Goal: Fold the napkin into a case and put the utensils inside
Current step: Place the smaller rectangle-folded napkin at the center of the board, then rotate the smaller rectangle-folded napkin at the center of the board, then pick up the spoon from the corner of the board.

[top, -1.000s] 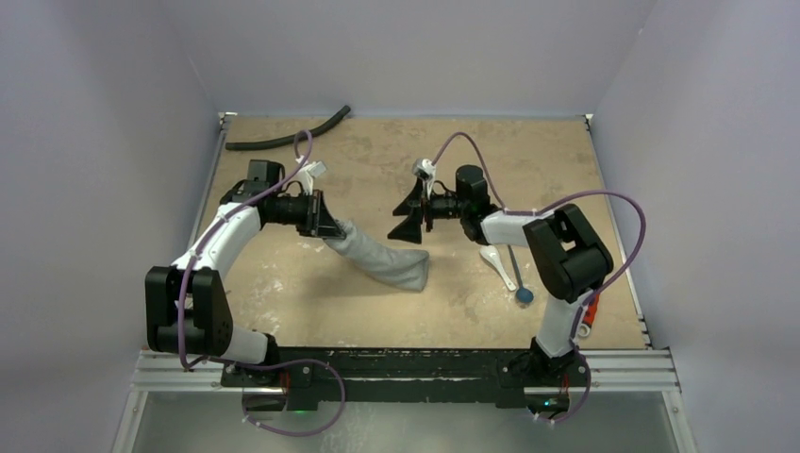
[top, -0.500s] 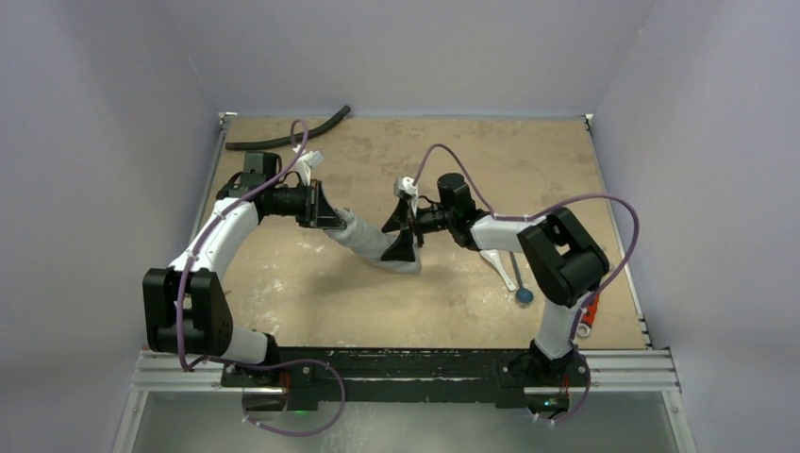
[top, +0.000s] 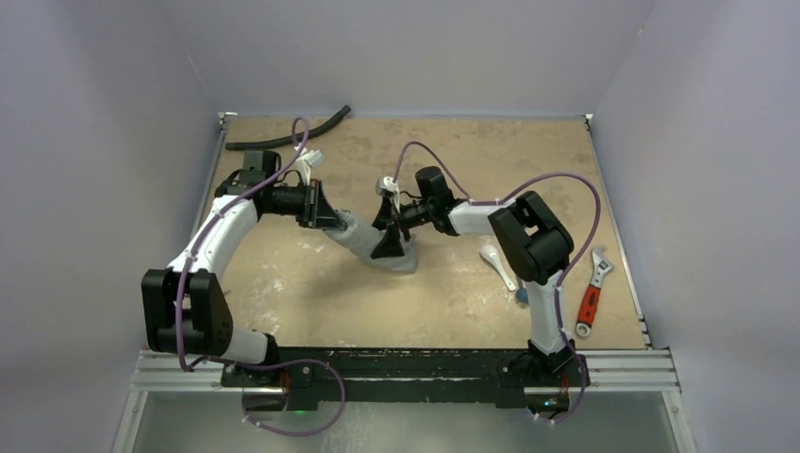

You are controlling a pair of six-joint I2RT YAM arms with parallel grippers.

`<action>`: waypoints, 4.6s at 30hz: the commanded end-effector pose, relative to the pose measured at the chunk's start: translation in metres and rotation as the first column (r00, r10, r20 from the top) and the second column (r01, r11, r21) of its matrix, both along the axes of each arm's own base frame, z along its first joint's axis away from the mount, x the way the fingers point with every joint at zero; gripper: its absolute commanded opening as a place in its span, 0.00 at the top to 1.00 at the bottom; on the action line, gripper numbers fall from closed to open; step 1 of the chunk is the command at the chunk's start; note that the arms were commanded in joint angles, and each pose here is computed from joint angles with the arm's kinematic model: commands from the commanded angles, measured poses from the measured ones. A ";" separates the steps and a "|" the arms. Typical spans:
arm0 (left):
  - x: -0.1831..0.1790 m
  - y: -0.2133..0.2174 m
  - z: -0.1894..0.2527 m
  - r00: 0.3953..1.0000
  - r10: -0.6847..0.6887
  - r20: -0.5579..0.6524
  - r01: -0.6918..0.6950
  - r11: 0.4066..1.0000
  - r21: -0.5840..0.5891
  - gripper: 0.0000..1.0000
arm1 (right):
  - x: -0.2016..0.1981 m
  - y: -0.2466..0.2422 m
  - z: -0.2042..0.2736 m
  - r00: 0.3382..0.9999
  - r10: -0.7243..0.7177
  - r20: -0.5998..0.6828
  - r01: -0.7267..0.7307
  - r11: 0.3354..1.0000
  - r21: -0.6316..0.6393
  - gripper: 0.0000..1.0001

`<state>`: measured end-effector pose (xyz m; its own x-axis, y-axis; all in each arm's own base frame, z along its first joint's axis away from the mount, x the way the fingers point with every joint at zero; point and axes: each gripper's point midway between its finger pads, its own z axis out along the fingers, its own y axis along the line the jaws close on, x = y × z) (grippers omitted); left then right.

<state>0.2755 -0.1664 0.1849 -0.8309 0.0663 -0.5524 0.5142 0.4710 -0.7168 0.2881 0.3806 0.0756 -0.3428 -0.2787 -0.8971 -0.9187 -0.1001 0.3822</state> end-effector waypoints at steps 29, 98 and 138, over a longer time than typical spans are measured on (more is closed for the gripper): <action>-0.010 0.014 -0.062 0.956 0.231 -0.183 -0.219 0.972 0.084 1.00 | -0.111 -0.050 -0.009 0.835 0.031 -0.549 -0.198 0.948 -0.248 1.00; 0.023 0.019 -0.143 0.972 -0.176 0.157 0.068 0.846 0.528 0.35 | 0.068 -0.188 0.021 0.337 -0.933 0.127 0.809 0.217 -0.547 0.01; 0.087 0.059 0.028 0.950 0.066 0.305 -0.165 0.936 0.312 0.01 | 0.022 -0.281 -0.031 0.003 -0.979 0.203 0.693 -0.144 -0.706 1.00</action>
